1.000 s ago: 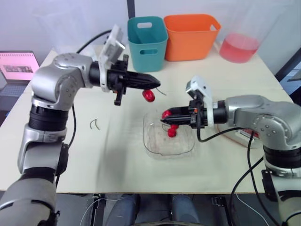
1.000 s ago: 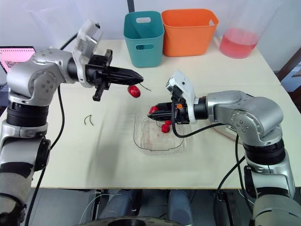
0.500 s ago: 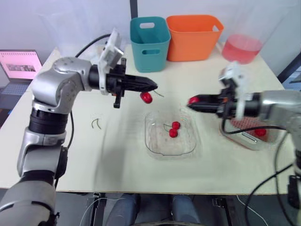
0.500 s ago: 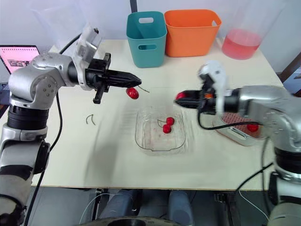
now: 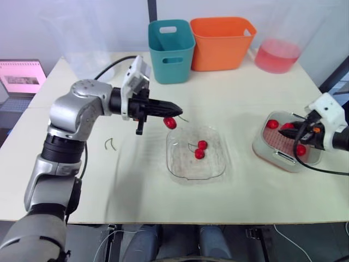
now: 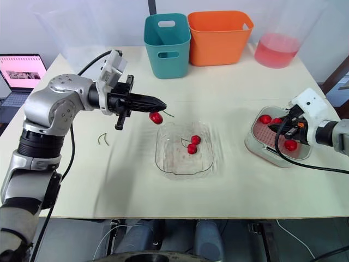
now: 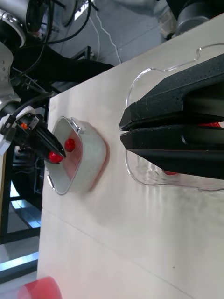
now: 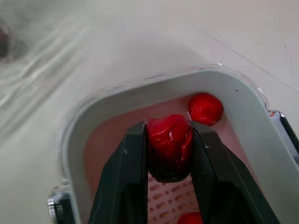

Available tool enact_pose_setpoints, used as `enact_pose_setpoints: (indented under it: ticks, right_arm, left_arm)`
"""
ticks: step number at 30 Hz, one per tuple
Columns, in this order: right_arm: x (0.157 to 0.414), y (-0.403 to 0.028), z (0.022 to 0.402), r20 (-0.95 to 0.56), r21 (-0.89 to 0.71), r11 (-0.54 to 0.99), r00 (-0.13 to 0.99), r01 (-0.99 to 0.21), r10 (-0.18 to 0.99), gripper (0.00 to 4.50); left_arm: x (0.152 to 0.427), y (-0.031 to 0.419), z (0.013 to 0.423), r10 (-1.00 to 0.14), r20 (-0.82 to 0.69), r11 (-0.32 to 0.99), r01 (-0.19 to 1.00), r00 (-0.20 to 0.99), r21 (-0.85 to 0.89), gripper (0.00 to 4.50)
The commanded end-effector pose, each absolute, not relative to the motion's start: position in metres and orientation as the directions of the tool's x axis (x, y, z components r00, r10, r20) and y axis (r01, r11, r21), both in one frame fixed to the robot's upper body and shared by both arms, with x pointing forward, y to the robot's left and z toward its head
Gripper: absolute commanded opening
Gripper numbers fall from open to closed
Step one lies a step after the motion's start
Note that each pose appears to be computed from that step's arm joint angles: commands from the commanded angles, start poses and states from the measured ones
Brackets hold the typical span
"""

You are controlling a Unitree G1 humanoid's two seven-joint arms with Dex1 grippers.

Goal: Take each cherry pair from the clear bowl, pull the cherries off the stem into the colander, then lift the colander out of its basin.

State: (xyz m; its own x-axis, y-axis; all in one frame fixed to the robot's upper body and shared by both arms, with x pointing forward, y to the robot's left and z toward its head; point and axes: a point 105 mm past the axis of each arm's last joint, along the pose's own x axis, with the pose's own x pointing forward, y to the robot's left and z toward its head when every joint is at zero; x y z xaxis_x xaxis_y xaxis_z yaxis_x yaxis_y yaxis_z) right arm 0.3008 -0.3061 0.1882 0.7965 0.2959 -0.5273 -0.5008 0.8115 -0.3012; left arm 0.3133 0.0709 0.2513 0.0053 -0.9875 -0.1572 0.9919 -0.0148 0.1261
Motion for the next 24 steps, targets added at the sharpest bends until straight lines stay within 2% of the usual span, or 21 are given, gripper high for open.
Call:
enact_pose_setpoints:
  ticks: [1, 3, 7, 10, 13, 15, 16, 18, 19, 22, 24]
  right_arm:
    - [0.306, -0.309, 0.199, -0.488, -0.34, 0.81, 0.826, -0.478, 0.283, 2.63]
    - [0.308, -0.31, 0.205, -0.472, -0.346, 0.813, 0.836, -0.467, 0.28, 3.58]
    - [0.312, -0.306, 0.226, -0.41, -0.349, 0.823, 0.863, -0.449, 0.297, 3.58]
    - [0.313, -0.279, 0.246, -0.325, -0.258, 0.819, 0.845, -0.512, 0.426, 3.58]
    - [0.3, -0.212, 0.257, -0.247, -0.131, 0.682, 0.69, -0.72, 0.681, 3.58]
    - [0.289, -0.168, 0.26, -0.19, -0.06, 0.565, 0.565, -0.823, 0.803, 3.58]
    - [0.285, -0.149, 0.259, -0.168, -0.028, 0.514, 0.511, -0.857, 0.843, 3.85]
    - [0.279, -0.124, 0.256, -0.146, 0.011, 0.442, 0.436, -0.897, 0.888, 4.4]
    - [0.276, -0.112, 0.254, -0.137, 0.023, 0.41, 0.403, -0.912, 0.905, 4.48]
    - [0.277, -0.078, 0.254, -0.053, 0.102, 0.341, 0.338, -0.934, 0.94, 4.48]
    - [0.278, -0.063, 0.247, -0.061, 0.108, 0.329, 0.324, -0.938, 0.944, 4.48]
  left_arm:
    - [0.311, 0.072, 0.264, -0.989, -0.146, -0.013, 0.983, 0.014, 0.183, 0.0]
    - [0.311, 0.074, 0.264, -0.989, -0.145, -0.009, 0.983, 0.019, 0.184, 0.0]
    - [0.311, 0.077, 0.267, -0.99, -0.137, 0.005, 0.983, 0.031, 0.184, 0.0]
    - [0.311, 0.08, 0.274, -0.993, -0.11, 0.015, 0.984, 0.035, 0.175, 0.0]
    - [0.311, 0.084, 0.282, -0.997, -0.074, 0.026, 0.988, 0.038, 0.154, 0.0]
    - [0.31, 0.085, 0.284, -0.997, -0.068, 0.023, 0.989, 0.033, 0.145, 0.0]
    - [0.309, 0.085, 0.286, -0.998, -0.065, 0.016, 0.99, 0.025, 0.141, 0.0]
    - [0.306, 0.084, 0.288, -0.998, -0.057, 0.003, 0.991, 0.011, 0.133, 0.0]
    - [0.305, 0.083, 0.289, -0.998, -0.055, -0.004, 0.991, 0.004, 0.132, 0.0]
    - [0.302, 0.08, 0.289, -0.998, -0.06, -0.021, 0.991, -0.013, 0.131, 0.0]
    - [0.303, 0.078, 0.286, -0.998, -0.067, -0.019, 0.992, -0.011, 0.129, 0.0]
